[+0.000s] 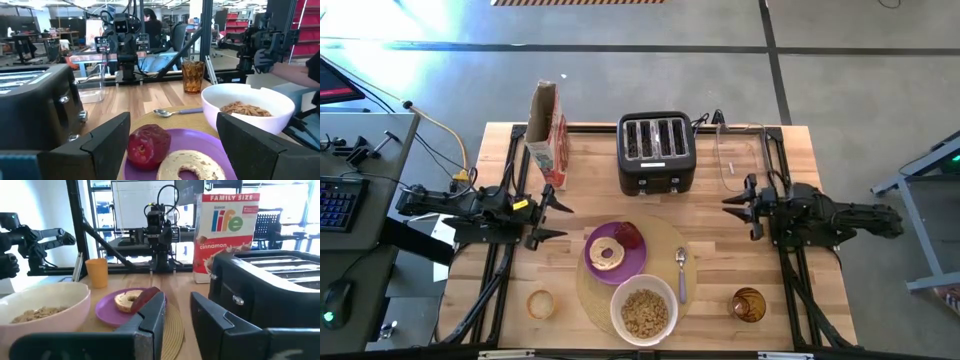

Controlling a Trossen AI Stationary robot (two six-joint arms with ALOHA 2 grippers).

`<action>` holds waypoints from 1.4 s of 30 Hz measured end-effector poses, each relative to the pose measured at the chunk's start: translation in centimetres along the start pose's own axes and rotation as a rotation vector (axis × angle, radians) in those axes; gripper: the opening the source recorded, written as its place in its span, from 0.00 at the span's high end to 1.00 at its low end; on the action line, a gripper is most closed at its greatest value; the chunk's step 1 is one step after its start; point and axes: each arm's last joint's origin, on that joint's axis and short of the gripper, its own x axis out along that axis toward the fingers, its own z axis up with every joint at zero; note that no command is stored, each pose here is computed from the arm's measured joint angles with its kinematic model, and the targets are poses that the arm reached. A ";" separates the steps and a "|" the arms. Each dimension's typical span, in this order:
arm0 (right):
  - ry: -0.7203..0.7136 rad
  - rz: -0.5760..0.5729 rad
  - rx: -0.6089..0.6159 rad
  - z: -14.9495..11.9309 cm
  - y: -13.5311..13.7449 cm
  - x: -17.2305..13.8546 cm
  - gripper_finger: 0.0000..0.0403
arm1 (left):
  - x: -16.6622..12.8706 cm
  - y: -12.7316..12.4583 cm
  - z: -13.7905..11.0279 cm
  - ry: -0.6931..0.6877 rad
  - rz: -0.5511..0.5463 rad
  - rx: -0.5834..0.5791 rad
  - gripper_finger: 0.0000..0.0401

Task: Arrange a breakfast setting
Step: Return to Home Position

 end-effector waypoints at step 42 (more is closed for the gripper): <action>0.041 -0.056 0.296 -0.5 -0.2 0.1 0.80 | 0.0 0.0 0.0 0.007 0.011 0.015 0.28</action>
